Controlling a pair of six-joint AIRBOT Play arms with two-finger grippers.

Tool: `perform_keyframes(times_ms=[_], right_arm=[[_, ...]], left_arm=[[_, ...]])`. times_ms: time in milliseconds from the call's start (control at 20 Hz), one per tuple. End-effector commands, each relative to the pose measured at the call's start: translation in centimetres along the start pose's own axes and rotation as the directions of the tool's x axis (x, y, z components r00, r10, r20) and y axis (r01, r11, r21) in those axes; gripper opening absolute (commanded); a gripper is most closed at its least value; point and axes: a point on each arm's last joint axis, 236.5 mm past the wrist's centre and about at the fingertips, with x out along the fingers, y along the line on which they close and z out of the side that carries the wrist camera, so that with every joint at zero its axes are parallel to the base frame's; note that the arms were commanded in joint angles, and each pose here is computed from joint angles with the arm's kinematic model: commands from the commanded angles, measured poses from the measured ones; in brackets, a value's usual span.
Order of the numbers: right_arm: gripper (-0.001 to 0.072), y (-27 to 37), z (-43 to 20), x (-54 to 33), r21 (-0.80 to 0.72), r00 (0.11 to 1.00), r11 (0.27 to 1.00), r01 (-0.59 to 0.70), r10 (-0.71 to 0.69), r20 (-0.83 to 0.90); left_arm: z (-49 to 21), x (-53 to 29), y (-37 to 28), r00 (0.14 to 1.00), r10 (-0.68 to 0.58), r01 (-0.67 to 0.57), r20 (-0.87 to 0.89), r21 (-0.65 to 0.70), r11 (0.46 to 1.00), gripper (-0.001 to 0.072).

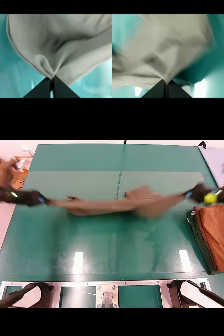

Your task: Fold the shirts.

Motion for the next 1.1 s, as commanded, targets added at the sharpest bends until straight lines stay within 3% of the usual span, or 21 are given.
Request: perform_keyframes(times_ms=[0,150,300,450,650,750,900,1050], right_arm=[[0.0018,13.5,7.5,-13.5,-0.308,0.914,0.951,0.012,0.114,0.389],[0.0018,23.7,9.2,-27.7,-0.463,0.660,0.864,0.197,0.233,0.714],[0.0018,29.0,7.1,-37.0,-0.460,0.425,0.806,0.374,0.292,0.857],[0.0018,29.6,6.1,-39.0,-0.433,0.371,0.784,0.445,0.279,0.886],[0.0018,26.2,7.8,-35.8,-0.405,0.444,0.813,0.418,0.206,0.872],[0.0018,22.1,8.9,-30.5,-0.384,0.560,0.868,0.315,0.158,0.814],[0.0018,14.6,9.1,-18.9,-0.322,0.752,0.936,0.142,0.109,0.650],[0.0018,6.7,7.4,-4.8,-0.202,0.892,0.977,0.062,0.037,0.450]], left_arm=[[7.3,-13.4,-11.0,0.932,-0.032,-0.059,0.360,0.240,0.969,0.0025],[9.5,-27.5,-21.9,0.716,-0.100,-0.238,0.691,0.377,0.895,0.0025],[7.7,-35.6,-28.6,0.558,-0.174,-0.334,0.811,0.411,0.848,0.0025],[7.1,-37.8,-29.7,0.507,-0.166,-0.348,0.846,0.378,0.858,0.0025],[8.4,-34.4,-23.4,0.586,0.019,-0.366,0.810,0.244,0.898,0.0025],[9.3,-29.7,-19.3,0.679,0.071,-0.312,0.730,0.200,0.929,0.0025],[10.1,-19.1,-13.2,0.844,0.023,-0.133,0.536,0.168,0.977,0.0025],[9.9,-6.5,-6.6,0.938,-0.021,-0.003,0.346,0.069,0.998,0.0025]])
